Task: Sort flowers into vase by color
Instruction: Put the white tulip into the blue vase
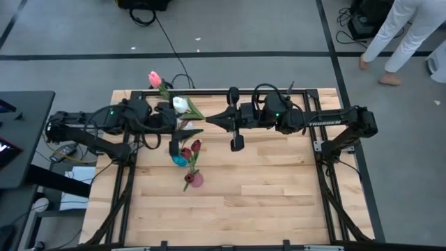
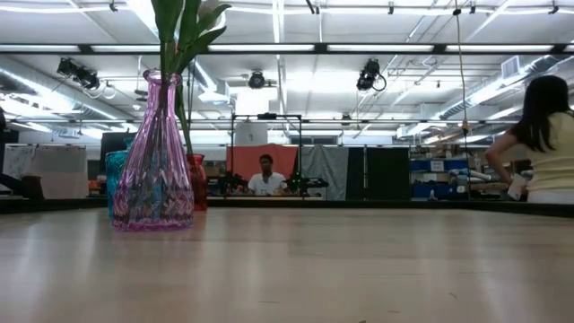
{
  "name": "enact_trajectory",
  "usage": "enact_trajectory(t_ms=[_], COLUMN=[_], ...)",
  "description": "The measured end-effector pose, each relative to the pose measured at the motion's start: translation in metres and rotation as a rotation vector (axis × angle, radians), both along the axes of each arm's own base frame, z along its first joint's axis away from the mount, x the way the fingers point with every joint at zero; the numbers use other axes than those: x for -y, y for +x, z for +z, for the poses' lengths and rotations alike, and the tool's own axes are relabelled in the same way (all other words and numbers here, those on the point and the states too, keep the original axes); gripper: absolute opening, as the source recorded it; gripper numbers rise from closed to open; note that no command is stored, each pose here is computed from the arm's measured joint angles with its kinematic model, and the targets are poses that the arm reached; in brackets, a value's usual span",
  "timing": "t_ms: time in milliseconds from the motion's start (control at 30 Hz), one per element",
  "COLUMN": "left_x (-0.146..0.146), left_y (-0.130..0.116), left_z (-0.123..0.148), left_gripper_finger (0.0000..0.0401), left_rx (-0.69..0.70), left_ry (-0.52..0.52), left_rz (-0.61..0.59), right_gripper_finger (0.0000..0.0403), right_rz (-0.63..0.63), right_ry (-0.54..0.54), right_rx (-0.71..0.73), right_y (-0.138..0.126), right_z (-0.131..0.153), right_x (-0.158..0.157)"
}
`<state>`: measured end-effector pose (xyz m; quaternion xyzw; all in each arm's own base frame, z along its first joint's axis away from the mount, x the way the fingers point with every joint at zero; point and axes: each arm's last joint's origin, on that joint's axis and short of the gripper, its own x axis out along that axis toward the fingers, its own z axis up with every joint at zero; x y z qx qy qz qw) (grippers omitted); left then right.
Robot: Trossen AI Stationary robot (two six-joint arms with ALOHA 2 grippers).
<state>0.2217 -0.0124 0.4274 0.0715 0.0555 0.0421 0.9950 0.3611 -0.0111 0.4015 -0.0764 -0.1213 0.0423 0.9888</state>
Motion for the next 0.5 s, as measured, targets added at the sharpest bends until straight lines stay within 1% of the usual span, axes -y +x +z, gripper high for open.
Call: enact_trajectory(t_ms=[233,500], left_x=[0.002,0.003], left_y=[0.021,0.033], left_z=[0.006,0.006], left_gripper_finger=[0.0169,0.0168], left_rx=[-0.012,-0.03], left_ry=[0.015,0.021], left_rz=[-0.016,-0.019], right_gripper_finger=[0.0002,0.0002], right_rz=[0.008,-0.002], right_ry=[-0.027,-0.039], right_rx=[0.004,-0.008], right_y=[0.0,0.0], right_z=[0.0,-0.001], right_x=[-0.006,-0.007])
